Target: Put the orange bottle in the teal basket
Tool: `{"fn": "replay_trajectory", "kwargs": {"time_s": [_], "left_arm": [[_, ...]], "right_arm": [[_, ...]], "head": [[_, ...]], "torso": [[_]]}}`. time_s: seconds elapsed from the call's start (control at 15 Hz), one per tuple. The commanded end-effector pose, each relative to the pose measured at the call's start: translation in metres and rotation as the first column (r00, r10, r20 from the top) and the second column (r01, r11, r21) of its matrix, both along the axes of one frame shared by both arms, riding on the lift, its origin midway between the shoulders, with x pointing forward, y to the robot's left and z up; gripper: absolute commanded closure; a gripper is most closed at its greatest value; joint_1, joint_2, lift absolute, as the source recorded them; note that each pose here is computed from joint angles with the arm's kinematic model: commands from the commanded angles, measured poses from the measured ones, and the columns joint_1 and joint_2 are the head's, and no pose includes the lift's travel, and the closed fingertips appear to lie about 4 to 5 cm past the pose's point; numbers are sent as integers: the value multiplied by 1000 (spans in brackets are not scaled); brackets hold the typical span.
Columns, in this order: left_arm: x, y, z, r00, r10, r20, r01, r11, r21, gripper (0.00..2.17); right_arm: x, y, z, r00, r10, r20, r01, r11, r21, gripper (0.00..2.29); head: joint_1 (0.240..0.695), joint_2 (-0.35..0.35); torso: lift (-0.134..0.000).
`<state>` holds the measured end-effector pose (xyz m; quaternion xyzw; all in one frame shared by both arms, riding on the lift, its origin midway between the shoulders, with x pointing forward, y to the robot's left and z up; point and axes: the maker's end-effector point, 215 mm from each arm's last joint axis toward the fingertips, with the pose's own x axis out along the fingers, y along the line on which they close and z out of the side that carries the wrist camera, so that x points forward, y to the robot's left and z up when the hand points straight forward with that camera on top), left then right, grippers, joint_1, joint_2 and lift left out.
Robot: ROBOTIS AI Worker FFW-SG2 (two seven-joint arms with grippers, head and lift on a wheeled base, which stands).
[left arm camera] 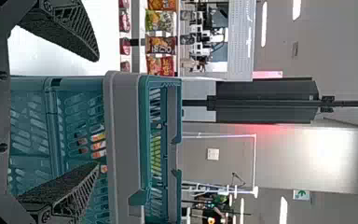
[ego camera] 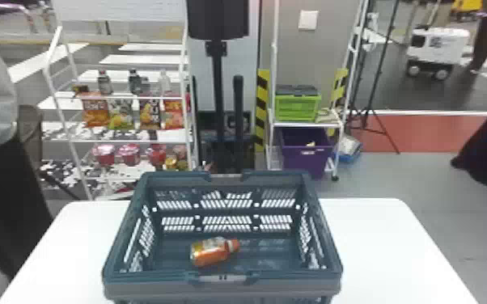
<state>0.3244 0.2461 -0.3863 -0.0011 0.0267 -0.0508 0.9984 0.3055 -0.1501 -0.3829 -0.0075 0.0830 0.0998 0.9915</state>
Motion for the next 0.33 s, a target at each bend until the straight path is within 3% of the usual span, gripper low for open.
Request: {"fn": "replay_trajectory", "kwargs": {"time_s": [0.0, 0.27], "left_arm": [[1, -2, 1, 1000, 4, 4, -4, 1000, -19, 97], [3, -3, 6, 1000, 3, 15, -2, 1000, -21, 97]], "right_arm": [[-1, 0, 1, 1000, -1, 2, 1, 1000, -1, 144], [0, 0, 3, 1000, -5, 3, 5, 1000, 1, 144]], "head": [[499, 0], [499, 0]], "torso": [[0], [0]]}}
